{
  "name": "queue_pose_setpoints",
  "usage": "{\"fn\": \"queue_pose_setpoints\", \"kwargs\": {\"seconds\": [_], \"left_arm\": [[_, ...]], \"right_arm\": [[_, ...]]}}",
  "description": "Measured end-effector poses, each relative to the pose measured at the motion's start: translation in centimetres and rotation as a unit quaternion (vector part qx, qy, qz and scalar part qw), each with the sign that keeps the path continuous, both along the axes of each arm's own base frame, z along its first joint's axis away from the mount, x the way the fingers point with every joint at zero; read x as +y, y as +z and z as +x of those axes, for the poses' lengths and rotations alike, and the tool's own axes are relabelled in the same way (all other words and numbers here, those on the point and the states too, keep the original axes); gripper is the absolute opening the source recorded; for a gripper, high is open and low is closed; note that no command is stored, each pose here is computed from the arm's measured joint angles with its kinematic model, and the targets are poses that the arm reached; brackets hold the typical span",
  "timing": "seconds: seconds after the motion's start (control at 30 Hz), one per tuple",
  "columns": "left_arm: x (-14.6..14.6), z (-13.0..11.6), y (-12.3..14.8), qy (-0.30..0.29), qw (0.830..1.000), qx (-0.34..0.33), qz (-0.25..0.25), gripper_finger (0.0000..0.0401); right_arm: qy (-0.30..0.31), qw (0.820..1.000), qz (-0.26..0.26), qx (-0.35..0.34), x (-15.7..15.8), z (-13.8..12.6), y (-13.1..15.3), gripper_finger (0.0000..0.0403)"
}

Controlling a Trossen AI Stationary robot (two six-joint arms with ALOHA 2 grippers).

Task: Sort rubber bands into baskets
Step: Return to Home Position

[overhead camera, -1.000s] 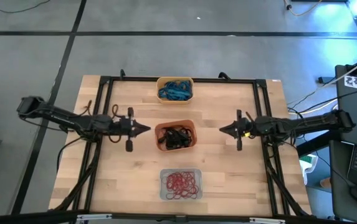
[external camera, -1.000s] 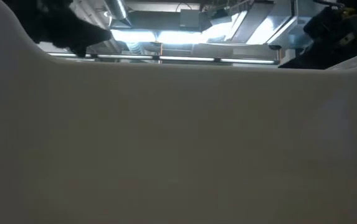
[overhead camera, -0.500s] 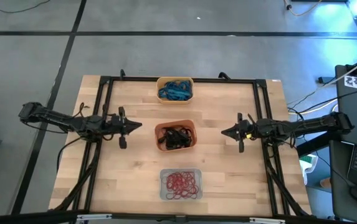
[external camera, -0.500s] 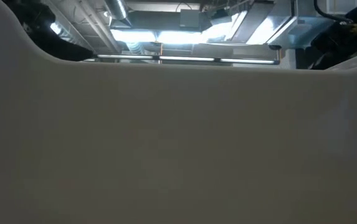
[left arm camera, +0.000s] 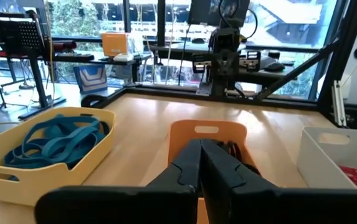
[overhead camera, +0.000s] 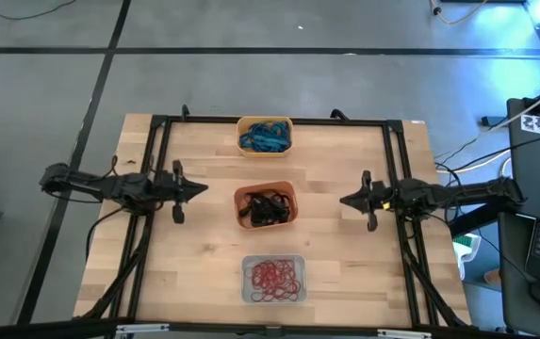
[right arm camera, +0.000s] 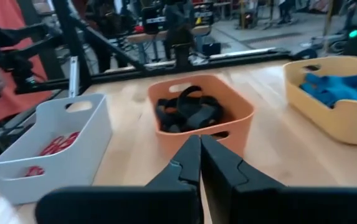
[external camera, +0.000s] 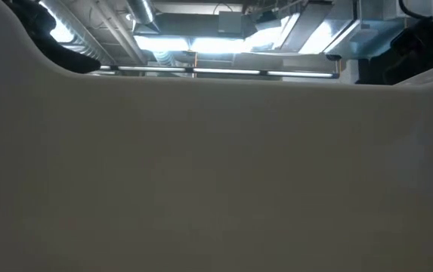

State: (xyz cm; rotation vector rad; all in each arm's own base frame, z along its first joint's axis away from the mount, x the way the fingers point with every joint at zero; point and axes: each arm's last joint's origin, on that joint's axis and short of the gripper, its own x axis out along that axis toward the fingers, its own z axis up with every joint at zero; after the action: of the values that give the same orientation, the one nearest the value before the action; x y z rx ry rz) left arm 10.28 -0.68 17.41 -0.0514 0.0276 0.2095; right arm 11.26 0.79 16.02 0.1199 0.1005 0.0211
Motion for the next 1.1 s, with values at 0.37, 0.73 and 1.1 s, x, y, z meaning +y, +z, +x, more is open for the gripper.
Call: {"fn": "queue_pose_setpoints", "kwargs": {"seconds": [0.37, 0.73, 1.1], "left_arm": [[0.1, -0.9, -0.1, -0.013, 1.000, -0.010, -0.012, 0.0005], [-0.4, -0.6, -0.5, -0.084, 0.996, -0.036, -0.014, 0.0006], [-0.4, -0.5, -0.6, -0.084, 0.996, -0.027, -0.001, 0.0010]], "right_arm": [[-0.005, 0.999, -0.010, -0.033, -0.1, -1.1, 0.4, 0.0014], [0.010, 0.999, -0.020, -0.042, -0.1, -1.2, 0.5, 0.0014], [0.009, 0.999, -0.007, -0.036, -0.1, -1.2, 0.4, 0.0014]]}}
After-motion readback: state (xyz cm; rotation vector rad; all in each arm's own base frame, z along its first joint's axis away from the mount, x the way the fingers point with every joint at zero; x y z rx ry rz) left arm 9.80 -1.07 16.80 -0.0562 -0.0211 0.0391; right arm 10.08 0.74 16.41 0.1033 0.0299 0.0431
